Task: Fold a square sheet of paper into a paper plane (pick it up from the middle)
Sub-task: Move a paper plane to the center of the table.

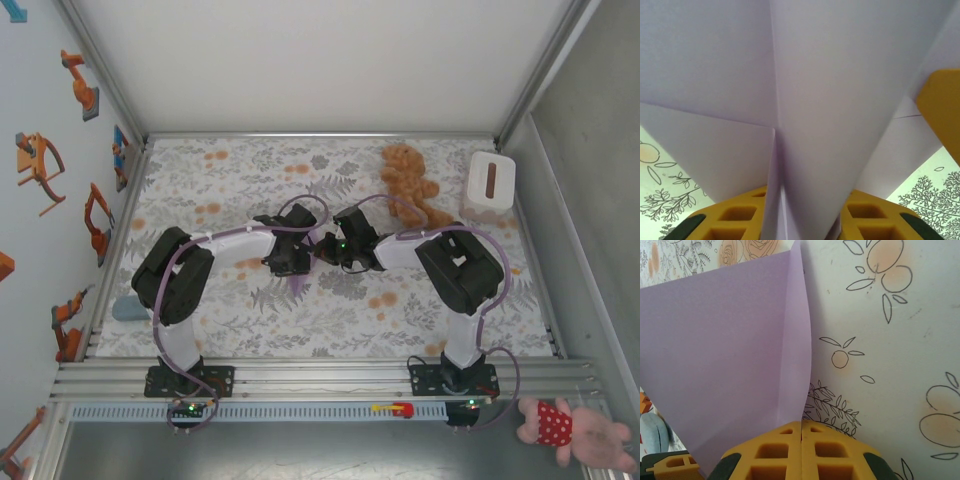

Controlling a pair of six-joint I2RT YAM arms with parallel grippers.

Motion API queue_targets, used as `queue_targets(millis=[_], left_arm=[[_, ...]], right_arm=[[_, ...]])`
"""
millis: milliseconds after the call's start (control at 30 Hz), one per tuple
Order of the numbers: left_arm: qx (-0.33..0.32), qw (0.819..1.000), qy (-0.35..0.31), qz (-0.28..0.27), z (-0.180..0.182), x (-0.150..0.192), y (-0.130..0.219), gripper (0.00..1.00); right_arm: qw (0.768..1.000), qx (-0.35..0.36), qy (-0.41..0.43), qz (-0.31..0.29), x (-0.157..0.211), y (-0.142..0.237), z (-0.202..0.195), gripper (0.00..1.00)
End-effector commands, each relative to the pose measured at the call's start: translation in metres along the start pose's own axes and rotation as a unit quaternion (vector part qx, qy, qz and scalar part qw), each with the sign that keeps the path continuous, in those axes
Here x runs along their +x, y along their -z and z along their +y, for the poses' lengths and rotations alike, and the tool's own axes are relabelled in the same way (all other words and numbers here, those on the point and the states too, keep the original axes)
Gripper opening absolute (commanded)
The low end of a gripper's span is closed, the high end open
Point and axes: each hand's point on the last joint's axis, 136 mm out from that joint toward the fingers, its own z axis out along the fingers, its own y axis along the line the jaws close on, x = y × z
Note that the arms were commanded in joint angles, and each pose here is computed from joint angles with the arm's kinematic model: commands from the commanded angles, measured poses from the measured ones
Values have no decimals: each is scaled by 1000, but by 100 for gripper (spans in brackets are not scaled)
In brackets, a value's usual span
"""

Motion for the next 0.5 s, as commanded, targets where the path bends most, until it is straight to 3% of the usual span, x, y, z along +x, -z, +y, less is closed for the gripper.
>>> queue_targets(millis=[0, 467], left_arm=[[-16, 1000, -11, -1, 2, -2, 4, 26], [-21, 999, -29, -41, 6, -27, 27, 9]], right_arm=[[1000, -15, 0, -17, -8, 9, 11, 6], [987, 89, 28, -134, -23, 76, -18, 40]])
